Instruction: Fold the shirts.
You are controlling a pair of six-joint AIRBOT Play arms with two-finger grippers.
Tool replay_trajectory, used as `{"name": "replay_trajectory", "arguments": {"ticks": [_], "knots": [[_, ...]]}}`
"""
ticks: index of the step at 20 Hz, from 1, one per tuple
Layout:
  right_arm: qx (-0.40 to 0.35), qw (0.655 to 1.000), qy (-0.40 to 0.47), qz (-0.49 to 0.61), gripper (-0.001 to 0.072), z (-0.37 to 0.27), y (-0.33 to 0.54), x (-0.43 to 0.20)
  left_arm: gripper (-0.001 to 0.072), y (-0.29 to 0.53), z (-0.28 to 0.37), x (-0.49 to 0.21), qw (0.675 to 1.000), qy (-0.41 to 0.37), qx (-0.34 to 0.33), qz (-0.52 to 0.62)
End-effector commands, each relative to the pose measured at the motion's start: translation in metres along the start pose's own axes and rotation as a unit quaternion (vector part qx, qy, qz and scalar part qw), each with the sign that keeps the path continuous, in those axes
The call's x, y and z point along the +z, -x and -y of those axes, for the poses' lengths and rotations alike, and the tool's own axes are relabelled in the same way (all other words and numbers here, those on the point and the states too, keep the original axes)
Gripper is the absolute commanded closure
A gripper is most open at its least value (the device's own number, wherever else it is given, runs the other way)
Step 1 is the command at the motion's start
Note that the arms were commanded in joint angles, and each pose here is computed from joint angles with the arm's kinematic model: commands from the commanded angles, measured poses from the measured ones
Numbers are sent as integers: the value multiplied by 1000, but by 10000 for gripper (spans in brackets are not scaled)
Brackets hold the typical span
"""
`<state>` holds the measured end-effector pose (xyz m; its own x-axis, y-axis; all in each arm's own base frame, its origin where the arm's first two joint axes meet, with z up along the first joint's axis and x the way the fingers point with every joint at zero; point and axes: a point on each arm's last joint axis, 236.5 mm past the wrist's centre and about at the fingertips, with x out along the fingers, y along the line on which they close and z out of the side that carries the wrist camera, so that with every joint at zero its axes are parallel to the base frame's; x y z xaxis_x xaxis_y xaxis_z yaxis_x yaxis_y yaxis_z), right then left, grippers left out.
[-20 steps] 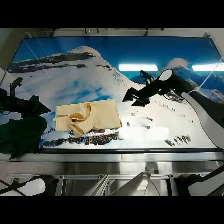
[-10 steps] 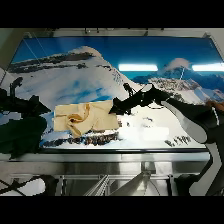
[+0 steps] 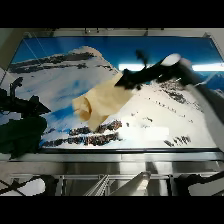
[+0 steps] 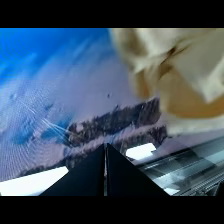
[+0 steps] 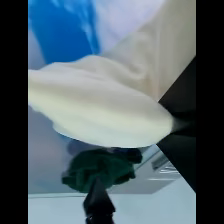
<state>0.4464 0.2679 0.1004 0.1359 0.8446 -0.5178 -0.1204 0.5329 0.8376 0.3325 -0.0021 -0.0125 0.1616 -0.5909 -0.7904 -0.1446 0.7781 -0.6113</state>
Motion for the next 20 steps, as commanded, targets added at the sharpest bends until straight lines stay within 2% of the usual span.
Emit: {"name": "replay_trajectory", "arguments": {"ticks": [1, 5, 7, 9, 12, 14, 15, 17, 18, 20], "knots": [[-126, 980, -81, 133, 689, 23, 166, 45, 688, 0, 0, 0, 1000, 0, 0, 0], [-246, 928, -207, 190, 689, 137, 300, 23, 689, 0, 0, -1, 1000, 0, -1, -3], [-336, 883, -266, 192, 689, 191, 355, -12, 689, 0, 2, -5, 1000, 0, -4, -10], [-443, 816, -329, 173, 689, 234, 408, -62, 689, 0, 2, -5, 1000, 0, -5, -11], [-590, 683, -414, 117, 689, 267, 480, -146, 688, 0, 3, -7, 1000, -1, -5, -15], [-633, 634, -435, 90, 689, 270, 503, -179, 689, 0, 3, -7, 1000, -1, -5, -15], [-635, 627, -444, 88, 689, 272, 506, -188, 689, 0, 3, -6, 1000, -1, -5, -14], [-618, 642, -444, 100, 690, 277, 501, -184, 689, 0, 2, -5, 1000, -1, -4, -12], [-606, 658, -434, 110, 690, 279, 494, -174, 689, 0, 2, -5, 1000, -1, -4, -10], [-558, 713, -399, 142, 691, 279, 468, -139, 689, 0, 2, -5, 1000, -1, -4, -11]]}}
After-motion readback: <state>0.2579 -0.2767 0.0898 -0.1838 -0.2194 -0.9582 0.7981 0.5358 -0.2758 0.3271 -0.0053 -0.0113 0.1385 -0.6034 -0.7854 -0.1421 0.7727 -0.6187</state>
